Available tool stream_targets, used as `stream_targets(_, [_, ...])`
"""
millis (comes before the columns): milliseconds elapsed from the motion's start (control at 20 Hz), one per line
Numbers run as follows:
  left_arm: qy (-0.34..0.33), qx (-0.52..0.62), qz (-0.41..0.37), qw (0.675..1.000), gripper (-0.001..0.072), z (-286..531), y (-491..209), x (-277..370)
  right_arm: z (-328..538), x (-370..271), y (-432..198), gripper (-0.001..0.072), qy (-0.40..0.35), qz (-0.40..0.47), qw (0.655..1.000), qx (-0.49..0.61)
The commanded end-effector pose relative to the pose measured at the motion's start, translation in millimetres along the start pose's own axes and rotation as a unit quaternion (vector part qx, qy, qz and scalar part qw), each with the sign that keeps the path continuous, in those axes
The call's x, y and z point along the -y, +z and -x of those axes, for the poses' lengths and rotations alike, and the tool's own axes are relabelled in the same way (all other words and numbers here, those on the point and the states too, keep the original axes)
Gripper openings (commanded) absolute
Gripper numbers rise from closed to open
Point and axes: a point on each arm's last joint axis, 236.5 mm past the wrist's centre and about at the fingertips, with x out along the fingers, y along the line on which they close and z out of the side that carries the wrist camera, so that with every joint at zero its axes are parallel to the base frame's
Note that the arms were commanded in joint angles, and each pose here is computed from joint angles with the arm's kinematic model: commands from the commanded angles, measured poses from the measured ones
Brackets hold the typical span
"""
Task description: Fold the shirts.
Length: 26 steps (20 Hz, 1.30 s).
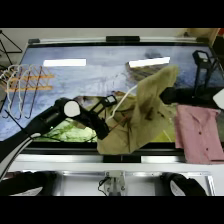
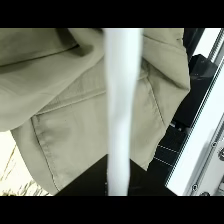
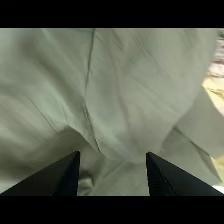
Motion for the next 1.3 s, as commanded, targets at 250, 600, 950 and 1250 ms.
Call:
stream_targets(250, [-0.003,-0.006,0.01,1.0,0.0048,1.1,-2.9,0.7,-47.0,4.5,29.4,0.0065,0.025,0.017,0.999,0.041])
stream_targets(600, [0.01,-0.065,-0.005,0.998,0.0047,3.7,-31.1,-6.9,53.3,-15.4,102.5,0.0064,-0.004,0.108,0.976,0.189])
stream_targets(950, [0.006,-0.061,-0.035,0.998,0.0047,-4.5,-24.7,9.6,39.7,-28.6,106.9,0.0245,0.037,0.082,0.979,0.183])
stream_targets(1250, [0.02,-0.038,-0.01,0.999,0.0047,-4.2,-14.5,1.4,70.8,-45.5,86.4,0.0521,0.053,0.102,0.978,0.173])
